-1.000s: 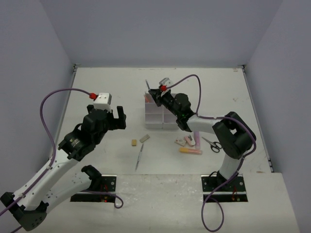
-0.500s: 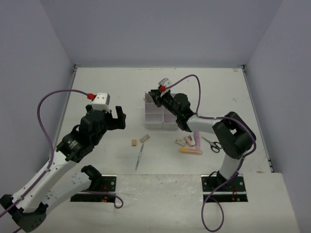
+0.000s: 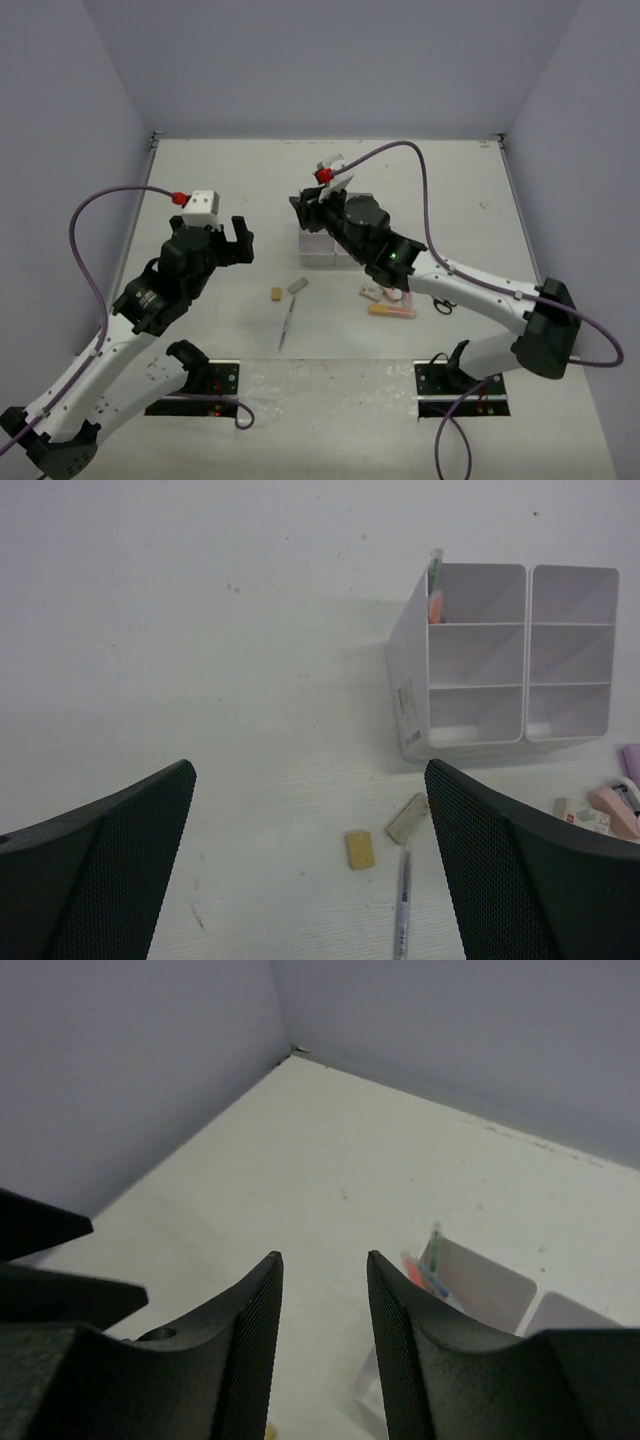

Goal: Sort the stationery into containers
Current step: Place the pen in the storage box, then pick up the pen from the center of the board.

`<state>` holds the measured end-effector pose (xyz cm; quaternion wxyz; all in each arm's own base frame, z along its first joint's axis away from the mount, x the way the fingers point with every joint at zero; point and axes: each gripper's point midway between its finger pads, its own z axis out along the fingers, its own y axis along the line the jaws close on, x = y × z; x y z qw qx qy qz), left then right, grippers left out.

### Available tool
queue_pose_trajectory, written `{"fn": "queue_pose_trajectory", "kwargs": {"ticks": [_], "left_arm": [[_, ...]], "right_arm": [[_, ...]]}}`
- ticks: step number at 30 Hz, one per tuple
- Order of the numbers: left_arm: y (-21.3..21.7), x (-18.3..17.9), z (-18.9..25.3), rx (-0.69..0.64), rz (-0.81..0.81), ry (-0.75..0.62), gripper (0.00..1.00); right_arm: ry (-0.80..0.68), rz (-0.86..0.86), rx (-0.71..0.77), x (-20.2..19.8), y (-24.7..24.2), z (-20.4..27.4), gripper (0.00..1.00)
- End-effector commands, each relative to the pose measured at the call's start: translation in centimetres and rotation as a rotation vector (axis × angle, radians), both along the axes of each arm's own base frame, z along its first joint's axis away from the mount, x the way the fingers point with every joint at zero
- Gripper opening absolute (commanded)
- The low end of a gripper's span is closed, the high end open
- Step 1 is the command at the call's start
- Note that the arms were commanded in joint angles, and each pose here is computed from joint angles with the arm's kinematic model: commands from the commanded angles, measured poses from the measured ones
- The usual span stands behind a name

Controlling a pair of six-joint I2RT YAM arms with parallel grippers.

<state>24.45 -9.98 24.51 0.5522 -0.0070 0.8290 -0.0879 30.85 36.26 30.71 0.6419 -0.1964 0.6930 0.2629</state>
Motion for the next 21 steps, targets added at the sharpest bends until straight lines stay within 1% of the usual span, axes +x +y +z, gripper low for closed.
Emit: {"fn": "queue_pose_trajectory", "kwargs": {"ticks": [1,3,5,6,8,11,14,16,18,20,21], "left_arm": [[0.8,0.6,0.4,0.013,0.031,-0.026,1.0],[0.6,0.3,-0.2,0.012,0.032,0.029,1.0],[-0.6,-0.1,-0.5,-0.043,0.003,0.087,1.0],[-1.3,-0.4,-0.9,-0.062,-0.024,0.124,1.0],[-3.7,-1.9,-3.3,-0.089,-0.134,0.27,1.0],[-6.2,-3.3,-7.3,-0.117,-0.219,0.441,1.0],[-8.2,-6.1,-10.9,-0.115,-0.3,0.579,1.0],[-9.2,-8.2,-12.1,-0.072,-0.295,0.621,1.0],[-9.3,-9.4,-13.3,-0.016,-0.242,0.654,1.0],[-9.0,-9.7,-14.5,0.064,-0.19,0.662,1.0],[-9.2,-10.1,-15.5,0.091,-0.173,0.688,0.99]], "right_arm": [[0.205,-0.281,-0.059,-3.4,-7.5,-2.6,0.45],[0.239,-0.351,-0.037,-4.8,-10.5,-2.6,0.59],[0.259,-0.363,-0.06,-6.0,-12.7,-3.5,0.91],[0.268,-0.36,-0.054,-6.5,-13.5,-3.7,0.98],[0.299,-0.312,0.027,-8.2,-15.2,-3.2,0.99],[0.348,-0.253,0.055,-9.7,-16.4,-4.9,0.99],[0.364,-0.221,0.073,-10.3,-17.0,-5.6,0.99],[0.38,-0.19,0.061,-10.8,-17.0,-6.4,0.99],[0.389,-0.17,0.039,-11.0,-16.9,-7.2,0.99],[0.398,-0.172,0.025,-11.1,-16.9,-7.9,0.99],[0.399,-0.182,0.02,-11.0,-17.1,-8.1,0.99]]}}
